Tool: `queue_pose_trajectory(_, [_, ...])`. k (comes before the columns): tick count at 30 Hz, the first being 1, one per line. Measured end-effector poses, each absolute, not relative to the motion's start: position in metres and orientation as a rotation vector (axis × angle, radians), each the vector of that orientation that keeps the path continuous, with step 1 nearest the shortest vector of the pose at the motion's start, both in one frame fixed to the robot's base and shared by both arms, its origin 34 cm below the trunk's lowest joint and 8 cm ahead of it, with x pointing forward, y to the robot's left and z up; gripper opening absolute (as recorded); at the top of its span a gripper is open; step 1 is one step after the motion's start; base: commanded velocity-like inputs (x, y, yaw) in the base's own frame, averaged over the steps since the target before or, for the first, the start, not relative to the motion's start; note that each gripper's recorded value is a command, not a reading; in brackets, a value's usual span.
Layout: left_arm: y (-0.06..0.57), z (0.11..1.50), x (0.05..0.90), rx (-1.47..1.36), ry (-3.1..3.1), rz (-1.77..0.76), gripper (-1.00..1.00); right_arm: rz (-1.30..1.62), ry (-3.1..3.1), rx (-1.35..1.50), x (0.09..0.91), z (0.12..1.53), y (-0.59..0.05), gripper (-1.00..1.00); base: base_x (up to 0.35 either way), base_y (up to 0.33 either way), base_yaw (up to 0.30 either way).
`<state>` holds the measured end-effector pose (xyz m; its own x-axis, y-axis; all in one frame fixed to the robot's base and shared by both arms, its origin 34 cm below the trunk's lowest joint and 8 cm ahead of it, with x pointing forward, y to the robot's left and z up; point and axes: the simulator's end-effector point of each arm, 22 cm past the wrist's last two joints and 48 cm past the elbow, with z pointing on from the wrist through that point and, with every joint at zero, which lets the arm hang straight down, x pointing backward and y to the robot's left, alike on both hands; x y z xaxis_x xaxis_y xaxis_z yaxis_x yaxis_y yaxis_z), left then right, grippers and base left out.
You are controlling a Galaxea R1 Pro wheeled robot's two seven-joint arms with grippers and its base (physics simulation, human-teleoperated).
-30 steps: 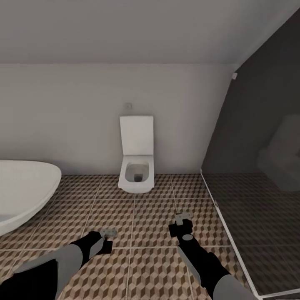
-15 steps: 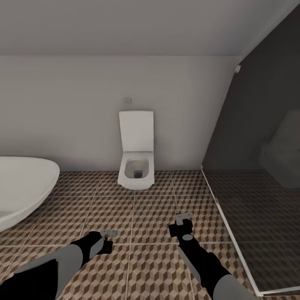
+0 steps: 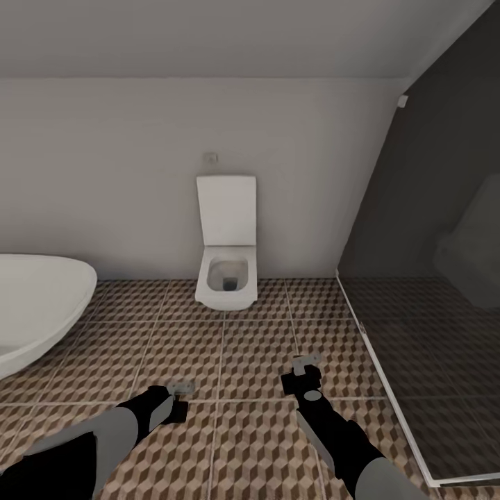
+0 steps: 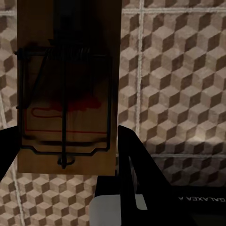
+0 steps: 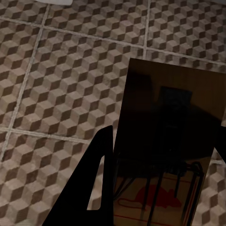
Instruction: Take the four mousetraps from the cabinet in the bathroom and place them on the bathroom floor. Make sure all four end up on the same floor surface, and ensure that at least two of them are either under or directly next to the same bathroom sink.
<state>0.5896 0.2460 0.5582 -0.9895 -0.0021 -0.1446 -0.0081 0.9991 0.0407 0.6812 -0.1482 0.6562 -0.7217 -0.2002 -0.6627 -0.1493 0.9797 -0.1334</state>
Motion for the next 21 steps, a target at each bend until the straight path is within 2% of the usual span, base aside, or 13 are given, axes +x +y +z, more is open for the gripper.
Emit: queue_pose_trajectory(21, [0.245, 0.512, 0.579, -0.006, 3.029, 0.061, -1.0, -0.085, 2.421, -0.247, 0.674, 0.607, -0.147, -1.0, 0.0, 0.0, 0.0])
